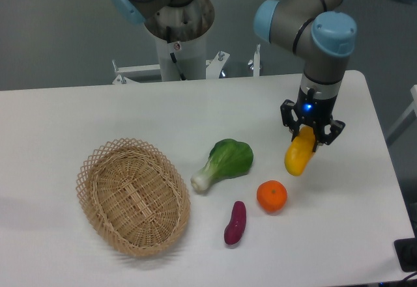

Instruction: Pick up the mango from the table

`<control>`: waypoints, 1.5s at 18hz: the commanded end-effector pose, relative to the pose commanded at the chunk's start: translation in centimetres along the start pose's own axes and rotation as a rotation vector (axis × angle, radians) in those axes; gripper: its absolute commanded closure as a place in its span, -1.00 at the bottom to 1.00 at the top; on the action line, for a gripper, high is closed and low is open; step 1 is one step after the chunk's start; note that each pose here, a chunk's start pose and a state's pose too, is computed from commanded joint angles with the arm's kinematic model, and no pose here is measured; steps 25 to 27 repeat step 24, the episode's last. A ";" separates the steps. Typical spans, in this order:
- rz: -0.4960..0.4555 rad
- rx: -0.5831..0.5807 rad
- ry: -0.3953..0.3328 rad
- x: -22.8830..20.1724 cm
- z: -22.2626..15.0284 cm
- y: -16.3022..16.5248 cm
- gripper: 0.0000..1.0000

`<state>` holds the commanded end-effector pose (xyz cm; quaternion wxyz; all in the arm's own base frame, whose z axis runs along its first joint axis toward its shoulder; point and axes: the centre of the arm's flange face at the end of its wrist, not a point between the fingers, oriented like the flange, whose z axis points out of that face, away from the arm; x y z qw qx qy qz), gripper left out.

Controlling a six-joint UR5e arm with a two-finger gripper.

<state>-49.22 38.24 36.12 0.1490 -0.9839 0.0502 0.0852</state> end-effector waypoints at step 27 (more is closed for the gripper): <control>-0.174 0.166 -0.009 4.9 -4.8 -11.1 0.08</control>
